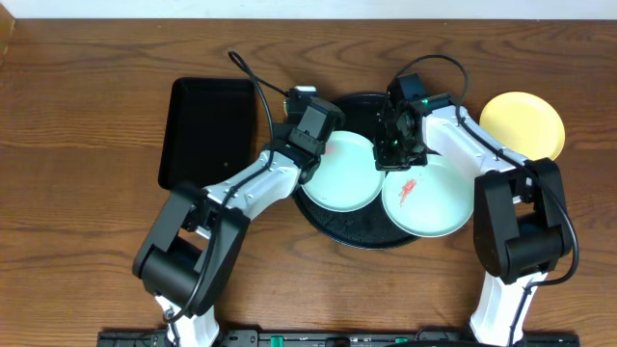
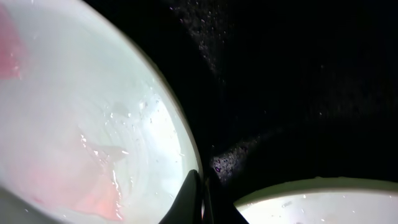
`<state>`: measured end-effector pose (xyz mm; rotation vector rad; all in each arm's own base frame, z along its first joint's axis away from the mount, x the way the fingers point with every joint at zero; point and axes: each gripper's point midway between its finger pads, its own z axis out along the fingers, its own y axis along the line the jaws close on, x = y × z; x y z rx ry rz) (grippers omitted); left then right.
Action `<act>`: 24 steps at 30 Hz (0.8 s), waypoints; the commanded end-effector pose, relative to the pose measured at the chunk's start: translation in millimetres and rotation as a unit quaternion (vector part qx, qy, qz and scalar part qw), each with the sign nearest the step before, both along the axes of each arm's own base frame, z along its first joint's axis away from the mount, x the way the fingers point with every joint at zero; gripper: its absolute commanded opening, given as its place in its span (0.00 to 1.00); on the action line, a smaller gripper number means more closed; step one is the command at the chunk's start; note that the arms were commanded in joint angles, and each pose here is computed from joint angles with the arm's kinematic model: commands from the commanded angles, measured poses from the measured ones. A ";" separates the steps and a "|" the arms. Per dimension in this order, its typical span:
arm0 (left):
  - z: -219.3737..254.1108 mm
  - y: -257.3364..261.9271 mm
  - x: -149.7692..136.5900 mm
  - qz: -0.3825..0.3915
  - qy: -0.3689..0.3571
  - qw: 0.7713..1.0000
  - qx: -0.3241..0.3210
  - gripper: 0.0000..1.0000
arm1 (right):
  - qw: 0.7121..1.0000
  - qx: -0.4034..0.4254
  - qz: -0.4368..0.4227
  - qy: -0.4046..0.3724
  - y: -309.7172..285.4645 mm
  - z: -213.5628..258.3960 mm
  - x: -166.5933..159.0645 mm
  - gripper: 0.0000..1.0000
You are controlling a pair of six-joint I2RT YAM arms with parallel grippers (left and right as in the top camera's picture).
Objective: Clean dirty plates on tray and stack at the side
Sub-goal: 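Hold the green plate with the right gripper and scrub it with the sponge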
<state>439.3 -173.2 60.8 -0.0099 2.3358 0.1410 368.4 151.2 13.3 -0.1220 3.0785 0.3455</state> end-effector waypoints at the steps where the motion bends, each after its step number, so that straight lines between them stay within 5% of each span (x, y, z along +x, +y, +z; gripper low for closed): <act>1: 0.1 -10.9 -9.6 -0.028 0.012 1.000 -0.006 0.08 | 1.000 -0.024 0.000 0.003 -10.5 -5.8 -0.9 0.01; 15: 10.3 -59.7 -28.3 -0.099 0.018 0.994 -0.051 0.08 | 1.000 -0.023 0.000 0.000 -9.7 -5.7 0.4 0.01; 24: -28.6 -55.0 -32.3 -0.094 0.054 0.994 -0.025 0.08 | 1.000 -0.023 0.000 0.000 -9.7 -5.7 0.6 0.01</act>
